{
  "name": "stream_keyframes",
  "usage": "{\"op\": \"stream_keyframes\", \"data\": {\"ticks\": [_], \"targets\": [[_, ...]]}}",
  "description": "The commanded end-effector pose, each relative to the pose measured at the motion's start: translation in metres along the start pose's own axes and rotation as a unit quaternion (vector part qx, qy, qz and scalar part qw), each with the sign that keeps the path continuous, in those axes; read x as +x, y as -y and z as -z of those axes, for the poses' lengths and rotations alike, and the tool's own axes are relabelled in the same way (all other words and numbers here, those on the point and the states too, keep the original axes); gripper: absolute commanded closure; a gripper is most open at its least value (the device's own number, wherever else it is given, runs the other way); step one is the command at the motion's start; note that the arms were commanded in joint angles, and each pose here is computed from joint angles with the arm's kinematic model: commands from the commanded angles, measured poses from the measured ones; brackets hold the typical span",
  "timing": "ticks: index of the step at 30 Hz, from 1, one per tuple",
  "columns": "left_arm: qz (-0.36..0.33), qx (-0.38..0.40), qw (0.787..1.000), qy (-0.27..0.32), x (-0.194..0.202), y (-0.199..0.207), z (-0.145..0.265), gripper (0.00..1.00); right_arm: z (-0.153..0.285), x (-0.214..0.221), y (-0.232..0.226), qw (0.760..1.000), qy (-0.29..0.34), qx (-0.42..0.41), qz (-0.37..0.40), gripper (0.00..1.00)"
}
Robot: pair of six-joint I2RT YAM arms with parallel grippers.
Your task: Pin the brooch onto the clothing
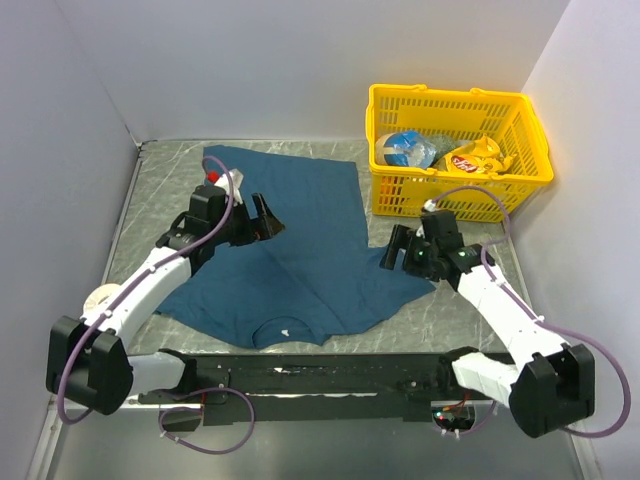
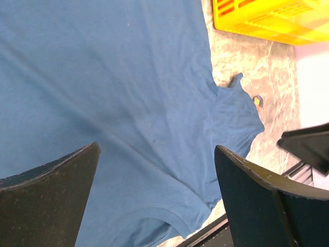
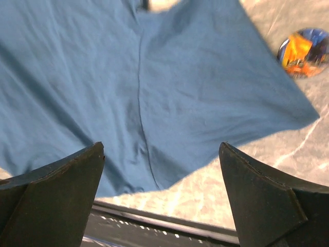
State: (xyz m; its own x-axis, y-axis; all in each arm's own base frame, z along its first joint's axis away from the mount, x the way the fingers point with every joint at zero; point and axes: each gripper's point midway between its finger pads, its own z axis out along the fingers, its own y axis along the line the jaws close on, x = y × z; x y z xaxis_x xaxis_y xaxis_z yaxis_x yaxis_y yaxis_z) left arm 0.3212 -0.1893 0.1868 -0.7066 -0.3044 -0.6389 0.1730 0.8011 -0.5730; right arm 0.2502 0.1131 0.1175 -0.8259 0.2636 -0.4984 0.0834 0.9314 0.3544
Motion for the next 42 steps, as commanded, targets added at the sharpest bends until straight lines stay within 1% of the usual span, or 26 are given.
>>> {"op": "stream_keyframes", "data": {"ticks": [1,4,10,11,15,19,25,26,27,31,32,33,34,35,36,37,38,39,41,42], "targets": [[-0.032,0.046,0.998,0.004,-0.013,0.02,-0.008,0.01,0.007,-0.025,-0.003,0.997,0.041,-0.046,-0.043,0.01],[-0.041,0.057,0.998,0.001,-0.014,0.024,-0.01,0.01,0.004,-0.032,0.021,0.995,0.054,-0.027,-0.086,0.01],[-0.054,0.065,0.996,0.001,-0.014,0.026,-0.01,0.01,-0.006,-0.032,0.074,0.985,0.05,0.024,-0.161,0.03],[-0.053,0.063,0.997,0.001,-0.014,0.025,-0.011,0.03,-0.006,-0.032,0.079,0.984,0.049,0.032,-0.167,0.04],[-0.047,0.054,0.997,-0.017,-0.007,0.018,-0.02,0.03,-0.014,-0.029,0.1,0.98,0.037,0.061,-0.186,0.05],[-0.042,0.061,0.997,-0.024,-0.003,0.019,-0.024,0.03,-0.027,-0.021,0.12,0.975,0.009,0.09,-0.203,0.07],[-0.042,0.075,0.996,-0.028,-0.002,0.024,-0.025,0.03,-0.038,-0.026,0.14,0.967,0.004,0.108,-0.23,0.12],[-0.043,0.074,0.996,-0.029,-0.001,0.024,-0.025,0.03,-0.039,-0.03,0.142,0.967,0.009,0.107,-0.231,0.14],[-0.041,0.075,0.996,-0.031,0.0,0.024,-0.026,0.03,-0.039,-0.034,0.146,0.965,0.013,0.105,-0.239,0.2],[-0.043,0.076,0.996,-0.034,0.003,0.028,-0.028,0.02,-0.049,-0.041,0.149,0.965,0.001,0.093,-0.247,0.21],[-0.047,0.075,0.995,-0.036,0.005,0.029,-0.03,0.02,-0.052,-0.041,0.148,0.966,-0.004,0.089,-0.244,0.26],[-0.055,0.067,0.996,-0.036,0.007,0.032,-0.033,0.02,-0.054,-0.043,0.148,0.966,-0.006,0.087,-0.243,0.33],[-0.061,0.068,0.995,-0.035,0.005,0.037,-0.034,0.02,-0.058,-0.041,0.147,0.966,-0.014,0.083,-0.245,0.36],[-0.064,0.065,0.995,-0.04,0.008,0.04,-0.036,0.01,-0.059,-0.041,0.148,0.965,-0.016,0.084,-0.247,0.37],[-0.074,0.069,0.994,-0.052,0.016,0.046,-0.04,0.03,-0.06,-0.041,0.148,0.965,-0.015,0.082,-0.248,0.38],[-0.08,0.073,0.993,-0.05,0.014,0.054,-0.042,0.04,-0.062,-0.039,0.149,0.965,-0.019,0.083,-0.249,0.39],[-0.087,0.079,0.992,-0.053,0.017,0.06,-0.044,0.06,-0.063,-0.039,0.15,0.965,-0.02,0.082,-0.247,0.44],[-0.095,0.091,0.989,-0.066,0.027,0.071,-0.049,0.08,-0.064,-0.039,0.15,0.965,-0.021,0.082,-0.247,0.45],[-0.105,0.116,0.985,-0.071,0.031,0.09,-0.053,0.15,-0.067,-0.037,0.151,0.965,-0.025,0.082,-0.248,0.45],[-0.114,0.132,0.981,-0.081,0.038,0.106,-0.061,0.17,-0.068,-0.037,0.152,0.965,-0.026,0.082,-0.248,0.45]]}}
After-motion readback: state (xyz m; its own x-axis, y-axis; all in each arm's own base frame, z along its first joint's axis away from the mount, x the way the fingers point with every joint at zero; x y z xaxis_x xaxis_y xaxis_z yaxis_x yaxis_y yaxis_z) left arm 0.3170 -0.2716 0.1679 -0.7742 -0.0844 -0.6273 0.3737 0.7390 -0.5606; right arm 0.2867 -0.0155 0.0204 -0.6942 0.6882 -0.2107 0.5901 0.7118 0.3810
